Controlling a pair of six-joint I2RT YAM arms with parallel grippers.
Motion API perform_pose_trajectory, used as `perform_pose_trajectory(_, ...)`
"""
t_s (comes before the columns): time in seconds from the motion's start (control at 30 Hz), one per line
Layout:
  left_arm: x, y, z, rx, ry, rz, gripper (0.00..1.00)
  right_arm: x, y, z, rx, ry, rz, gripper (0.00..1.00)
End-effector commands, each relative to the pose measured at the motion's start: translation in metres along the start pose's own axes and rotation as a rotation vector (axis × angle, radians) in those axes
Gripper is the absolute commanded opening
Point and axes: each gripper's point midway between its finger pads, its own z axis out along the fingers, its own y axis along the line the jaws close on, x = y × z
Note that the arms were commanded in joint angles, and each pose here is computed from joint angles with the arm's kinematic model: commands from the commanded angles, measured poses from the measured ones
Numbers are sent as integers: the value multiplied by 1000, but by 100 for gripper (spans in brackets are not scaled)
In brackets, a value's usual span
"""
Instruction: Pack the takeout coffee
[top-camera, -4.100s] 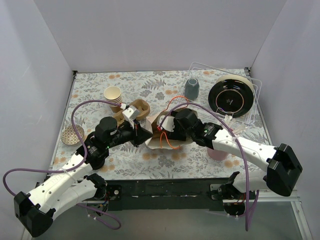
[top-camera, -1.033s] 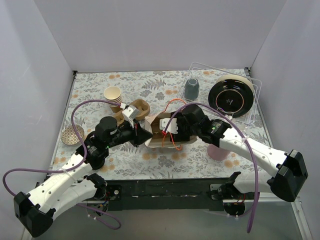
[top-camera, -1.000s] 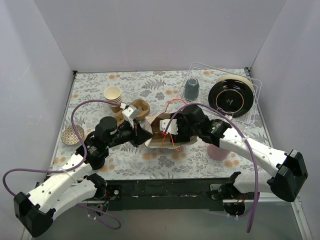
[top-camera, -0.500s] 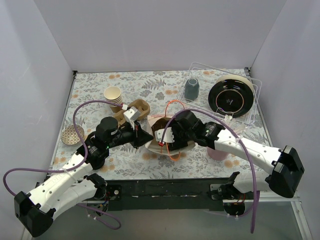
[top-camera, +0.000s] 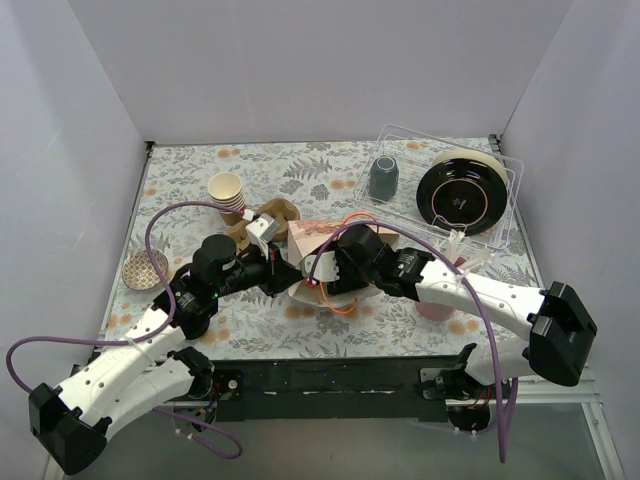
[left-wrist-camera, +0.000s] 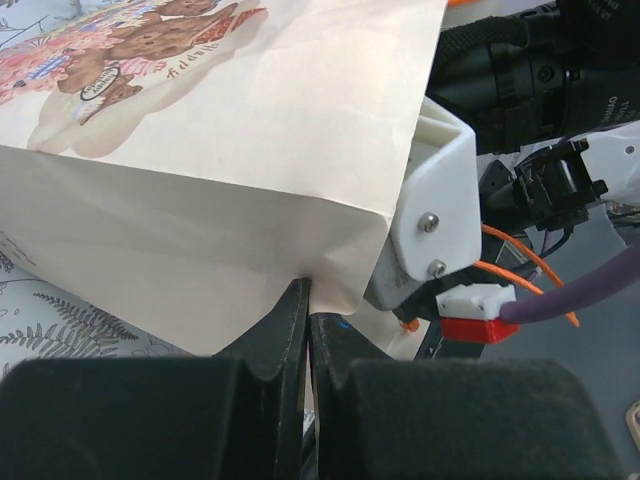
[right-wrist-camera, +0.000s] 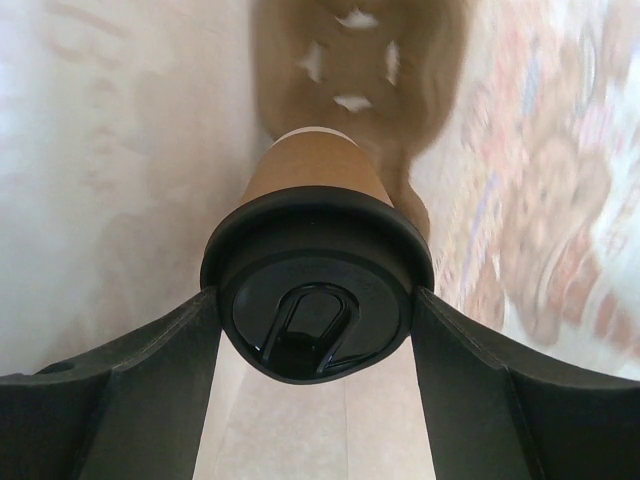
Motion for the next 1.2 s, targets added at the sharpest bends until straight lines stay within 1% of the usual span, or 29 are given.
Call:
perform_pose_trajectory(0.0,-6,-14,-7,52,-16,5,0,7,-14,-8,69,35,31,32)
perform_pose_trajectory(0.17,-4,-13,-6,45,-8,3,0,14,-17,-25,69,50,3,32)
perform_pose_trajectory(0.33,-3,-11,-5,41,-2,11,0,26,-14,-29,51,72,-16,32)
perform_pose_trajectory(0.43,-4,-12,-4,49,-1,16,0,26,-9,-29,6,55,-40,32)
perform_pose_trajectory(0.47,-5,-13,-4,51,-2,19,0,21,-4,-29,-24,26,-47,32)
perform_pose_trajectory(0.57,-4,-12,-5,48,2,24,0,21,3,-31,-82,22,-69,32)
perform_pose_trajectory(0.63,-3,-12,-5,49,8,23,0,22,2,-28,-83,29,-83,31)
perform_pose_trajectory(0.8,-2,-15,-5,64,6,16,0,32,-8,-19,-36,94,-108,32)
perform_pose_trajectory(0.97,-3,-19,-8,77,8,10,0,38,-14,-23,-7,132,-108,32)
perform_pose_trajectory(1.17,-1,-19,-10,73,14,2,0,37,-16,-26,1,128,-105,31)
